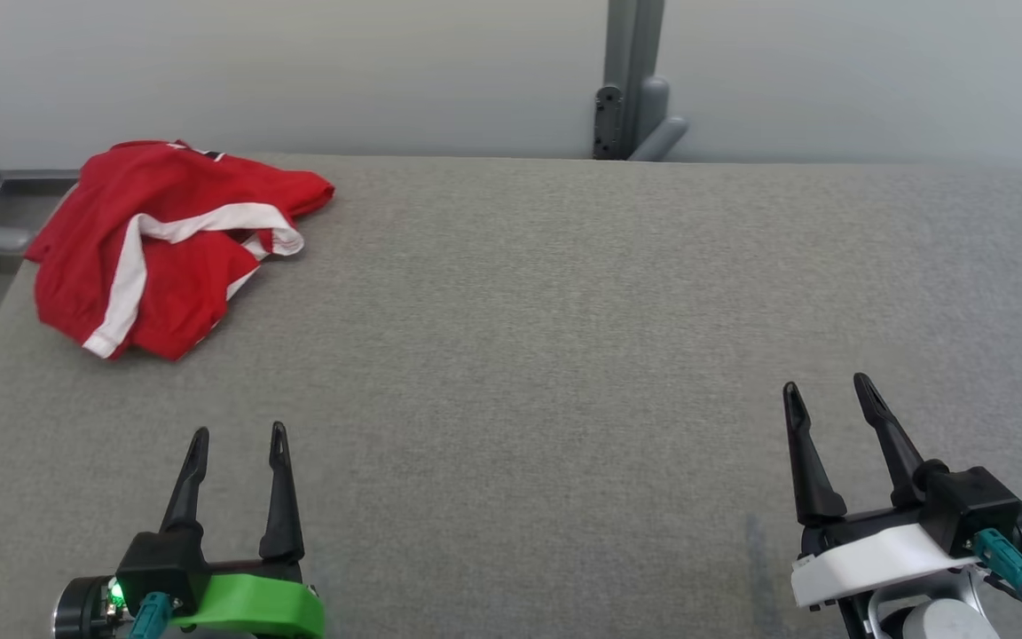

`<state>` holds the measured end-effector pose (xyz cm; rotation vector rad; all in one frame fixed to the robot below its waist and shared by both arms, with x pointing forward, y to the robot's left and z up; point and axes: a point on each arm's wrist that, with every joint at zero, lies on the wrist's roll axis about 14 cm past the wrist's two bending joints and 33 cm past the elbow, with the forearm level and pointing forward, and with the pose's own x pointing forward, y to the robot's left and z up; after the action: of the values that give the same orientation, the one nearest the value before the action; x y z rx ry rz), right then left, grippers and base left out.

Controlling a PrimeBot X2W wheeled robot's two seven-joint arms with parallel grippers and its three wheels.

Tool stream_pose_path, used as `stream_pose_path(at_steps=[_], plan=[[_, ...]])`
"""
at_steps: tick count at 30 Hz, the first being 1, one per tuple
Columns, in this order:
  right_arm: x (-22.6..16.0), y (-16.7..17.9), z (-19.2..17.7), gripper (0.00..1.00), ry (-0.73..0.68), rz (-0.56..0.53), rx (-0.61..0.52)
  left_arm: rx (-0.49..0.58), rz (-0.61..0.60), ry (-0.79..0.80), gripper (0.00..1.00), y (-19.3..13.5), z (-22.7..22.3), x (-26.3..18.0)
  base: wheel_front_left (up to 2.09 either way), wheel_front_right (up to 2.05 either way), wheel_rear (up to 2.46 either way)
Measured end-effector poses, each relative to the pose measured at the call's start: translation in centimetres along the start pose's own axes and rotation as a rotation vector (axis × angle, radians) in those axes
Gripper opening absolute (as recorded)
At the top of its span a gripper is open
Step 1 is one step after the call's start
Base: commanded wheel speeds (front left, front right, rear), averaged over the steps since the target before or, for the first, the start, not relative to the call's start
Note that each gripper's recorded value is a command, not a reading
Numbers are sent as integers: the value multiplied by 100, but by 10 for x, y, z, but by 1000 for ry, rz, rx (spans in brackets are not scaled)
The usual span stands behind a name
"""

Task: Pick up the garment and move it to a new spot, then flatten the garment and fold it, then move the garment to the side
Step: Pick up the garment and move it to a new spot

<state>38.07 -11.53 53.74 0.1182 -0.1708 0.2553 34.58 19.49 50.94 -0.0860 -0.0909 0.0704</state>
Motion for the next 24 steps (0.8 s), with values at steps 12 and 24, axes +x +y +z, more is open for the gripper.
stream_pose_path(at_steps=[12,24], plan=[[31,76,-14,100,24,229,60,45,257,-15,100,78,10,-52,0,0,0],[41,126,-22,100,43,373,99,60,415,-18,100,118,15,-95,0,0,0]])
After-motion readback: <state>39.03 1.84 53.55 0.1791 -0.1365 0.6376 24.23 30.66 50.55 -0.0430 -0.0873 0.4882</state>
